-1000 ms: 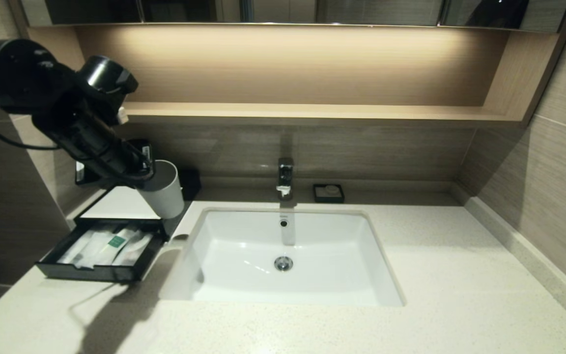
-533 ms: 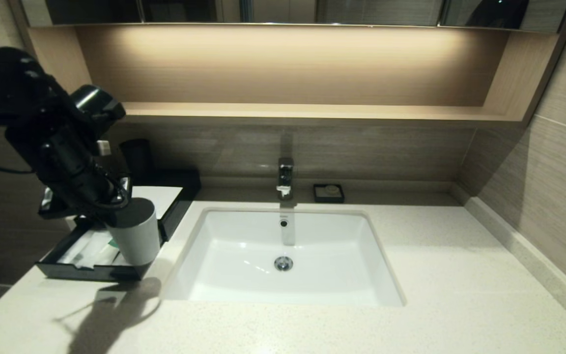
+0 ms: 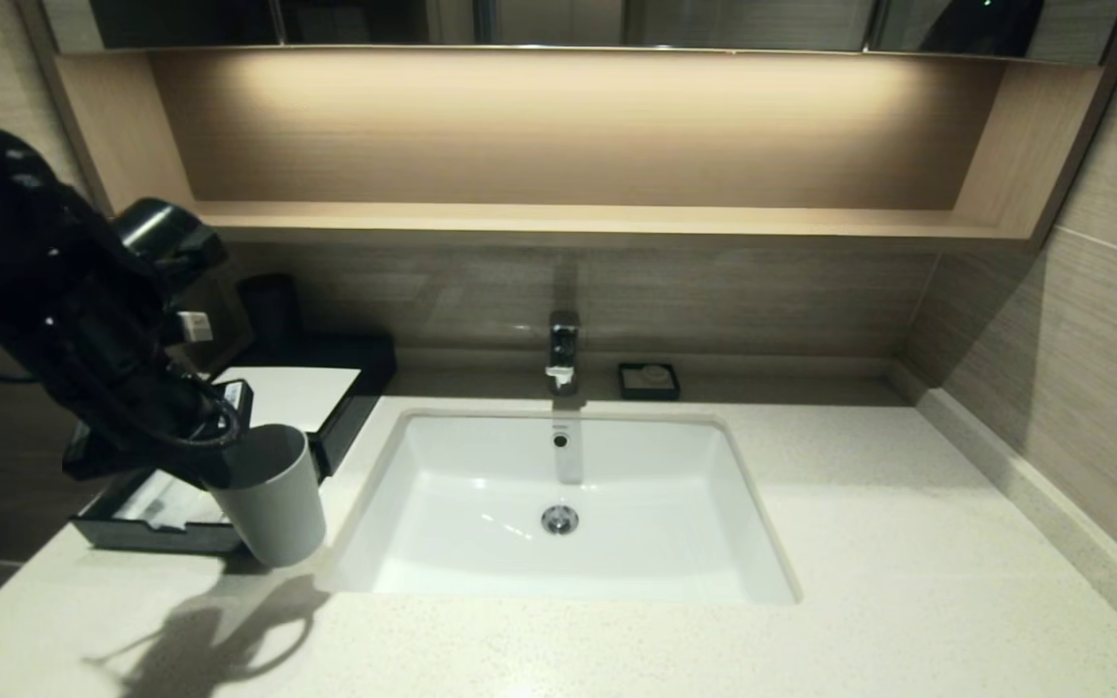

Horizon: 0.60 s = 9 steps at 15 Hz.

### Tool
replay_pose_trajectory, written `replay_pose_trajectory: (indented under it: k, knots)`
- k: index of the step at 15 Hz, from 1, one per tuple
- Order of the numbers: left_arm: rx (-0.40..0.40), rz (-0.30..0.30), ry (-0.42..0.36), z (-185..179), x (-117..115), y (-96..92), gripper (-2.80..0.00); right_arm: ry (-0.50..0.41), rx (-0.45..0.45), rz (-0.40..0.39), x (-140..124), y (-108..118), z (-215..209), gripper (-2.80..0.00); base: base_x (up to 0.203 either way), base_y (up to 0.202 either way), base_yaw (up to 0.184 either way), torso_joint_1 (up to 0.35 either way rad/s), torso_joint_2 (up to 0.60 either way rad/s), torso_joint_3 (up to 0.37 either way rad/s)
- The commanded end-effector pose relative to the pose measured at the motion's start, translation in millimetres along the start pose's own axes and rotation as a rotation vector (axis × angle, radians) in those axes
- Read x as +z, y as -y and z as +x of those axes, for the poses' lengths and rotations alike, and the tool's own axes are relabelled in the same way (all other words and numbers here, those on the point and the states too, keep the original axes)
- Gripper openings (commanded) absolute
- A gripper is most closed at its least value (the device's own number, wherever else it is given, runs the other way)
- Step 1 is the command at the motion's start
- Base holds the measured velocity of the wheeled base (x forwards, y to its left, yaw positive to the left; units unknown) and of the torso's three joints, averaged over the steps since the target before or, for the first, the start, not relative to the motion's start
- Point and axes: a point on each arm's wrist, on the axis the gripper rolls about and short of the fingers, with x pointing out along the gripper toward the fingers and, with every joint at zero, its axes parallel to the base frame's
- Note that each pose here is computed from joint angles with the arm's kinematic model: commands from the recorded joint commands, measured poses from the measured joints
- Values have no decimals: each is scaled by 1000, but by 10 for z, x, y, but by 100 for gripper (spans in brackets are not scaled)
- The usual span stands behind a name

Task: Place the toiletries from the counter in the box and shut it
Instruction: Place the cup on the table

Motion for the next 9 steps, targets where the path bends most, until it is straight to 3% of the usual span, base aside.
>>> replay_pose_trajectory:
  k: [1,6,9]
  knots:
    - [-1,-1,0,-63,-55,-17,-280,1,0,0,-4,0,0,-280,0,0,0,0,0,0]
    - [-9,-1,-118,97,-169,-54,-280,0,0,0,-4,0,0,-280,0,0,0,0,0,0]
    - [-8,-5,-140,140,-174,-59,-280,-1,1,0,-4,0,1,-280,0,0,0,0,0,0]
